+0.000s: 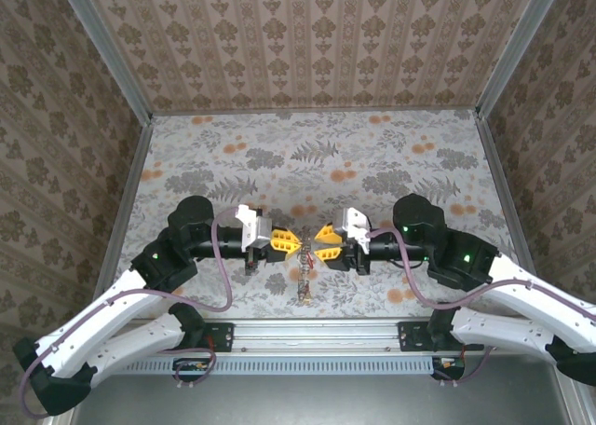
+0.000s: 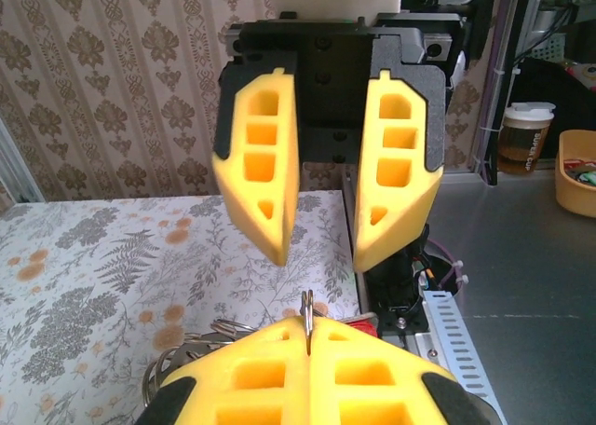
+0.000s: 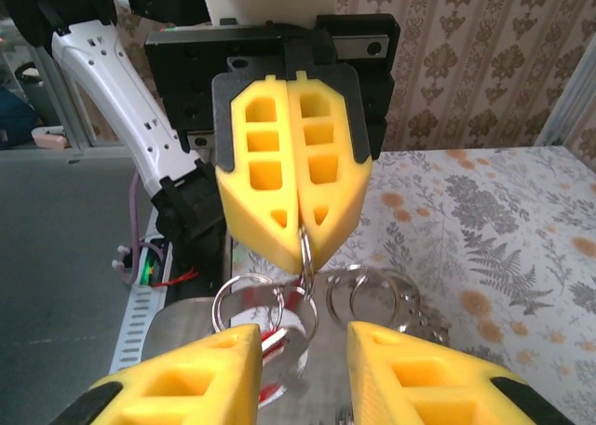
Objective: Put the keys on the keyring
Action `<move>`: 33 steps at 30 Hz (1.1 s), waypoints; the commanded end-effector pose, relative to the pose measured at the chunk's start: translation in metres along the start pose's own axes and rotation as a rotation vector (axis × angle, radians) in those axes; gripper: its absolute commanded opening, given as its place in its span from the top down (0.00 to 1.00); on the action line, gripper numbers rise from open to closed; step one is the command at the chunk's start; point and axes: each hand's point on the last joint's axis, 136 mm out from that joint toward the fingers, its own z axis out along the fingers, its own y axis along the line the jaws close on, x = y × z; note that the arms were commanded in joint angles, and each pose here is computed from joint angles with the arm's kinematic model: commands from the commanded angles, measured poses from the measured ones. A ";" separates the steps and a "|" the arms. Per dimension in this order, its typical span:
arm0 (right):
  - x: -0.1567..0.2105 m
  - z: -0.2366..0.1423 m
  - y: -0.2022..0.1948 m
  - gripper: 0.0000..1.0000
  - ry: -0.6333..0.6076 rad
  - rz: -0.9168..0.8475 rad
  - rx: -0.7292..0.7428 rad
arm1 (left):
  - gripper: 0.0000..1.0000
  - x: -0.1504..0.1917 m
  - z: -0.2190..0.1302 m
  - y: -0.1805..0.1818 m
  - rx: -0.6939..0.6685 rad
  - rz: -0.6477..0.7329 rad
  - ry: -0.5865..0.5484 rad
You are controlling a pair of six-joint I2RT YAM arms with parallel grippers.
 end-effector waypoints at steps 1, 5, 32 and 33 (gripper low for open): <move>-0.010 0.008 0.001 0.67 -0.047 0.009 -0.034 | 1.00 -0.008 -0.001 -0.005 0.036 0.011 -0.036; -0.009 0.017 0.003 0.67 -0.043 0.008 -0.067 | 1.00 -0.008 -0.001 -0.006 0.040 0.010 -0.036; 0.026 0.029 -0.024 1.00 0.236 -0.090 0.053 | 0.95 0.035 0.004 0.021 -0.173 0.045 0.327; 0.027 0.029 -0.023 1.00 0.241 -0.093 0.048 | 0.95 0.035 0.005 0.021 -0.169 0.045 0.332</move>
